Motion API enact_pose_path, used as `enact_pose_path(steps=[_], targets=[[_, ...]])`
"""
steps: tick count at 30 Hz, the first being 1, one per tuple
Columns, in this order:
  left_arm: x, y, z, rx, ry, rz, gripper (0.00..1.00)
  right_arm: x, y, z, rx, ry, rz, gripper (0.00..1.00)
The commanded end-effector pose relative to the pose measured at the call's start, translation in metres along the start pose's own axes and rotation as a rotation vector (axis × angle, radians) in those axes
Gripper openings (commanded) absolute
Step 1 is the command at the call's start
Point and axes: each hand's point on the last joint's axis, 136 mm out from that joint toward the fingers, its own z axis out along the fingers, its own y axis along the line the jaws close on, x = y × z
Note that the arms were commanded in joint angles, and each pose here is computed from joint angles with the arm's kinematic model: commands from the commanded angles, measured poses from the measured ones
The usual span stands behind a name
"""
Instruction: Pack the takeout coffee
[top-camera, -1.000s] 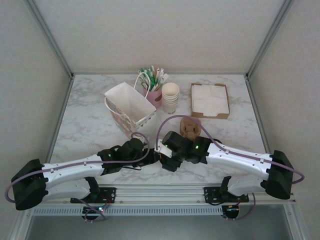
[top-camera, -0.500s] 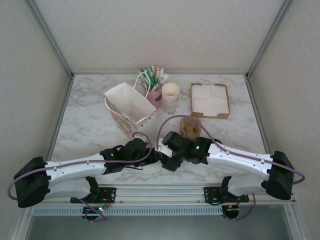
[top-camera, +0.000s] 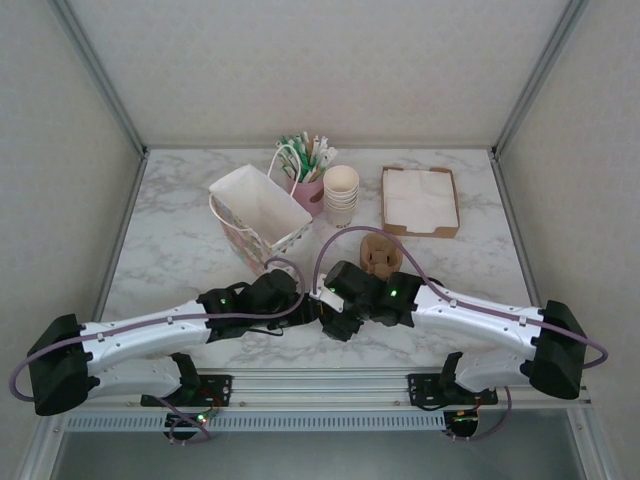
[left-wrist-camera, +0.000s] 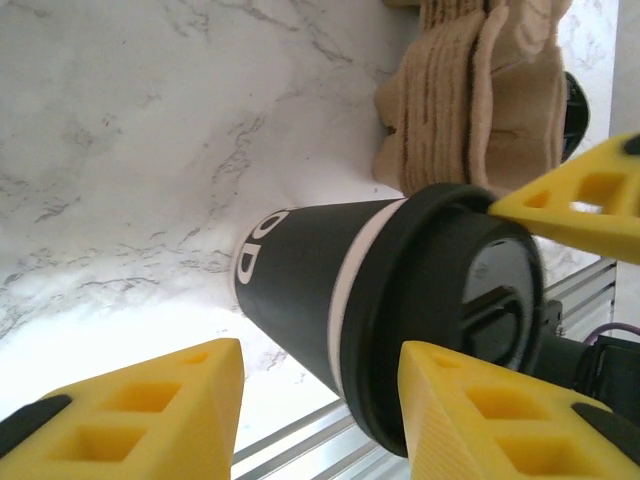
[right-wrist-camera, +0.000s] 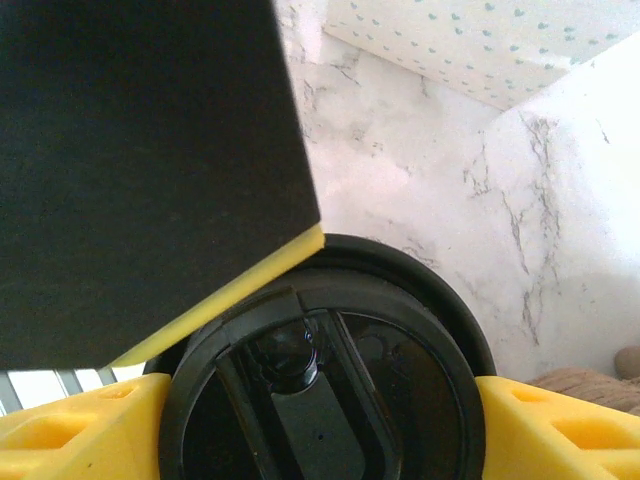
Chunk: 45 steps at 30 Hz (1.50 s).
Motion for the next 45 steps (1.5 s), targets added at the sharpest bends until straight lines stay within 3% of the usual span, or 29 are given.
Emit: enact_pose_path(steps=[1, 20, 35, 45], targets=[[-0.007, -0.007, -0.009, -0.023, -0.018, 0.043, 0.45, 0.034, -0.009, 0.012, 0.025, 0.146, 0.065, 0.75], [0.004, -0.010, 0.005, -0.015, 0.050, 0.042, 0.48, 0.005, -0.024, -0.008, 0.093, 0.025, 0.137, 0.86], [0.008, 0.000, 0.012, -0.052, 0.064, 0.041, 0.48, -0.018, -0.031, -0.034, 0.108, -0.116, 0.198, 0.89], [0.002, 0.000, 0.001, -0.067, 0.035, 0.056, 0.48, -0.021, -0.037, -0.045, 0.127, -0.139, 0.245, 0.88]])
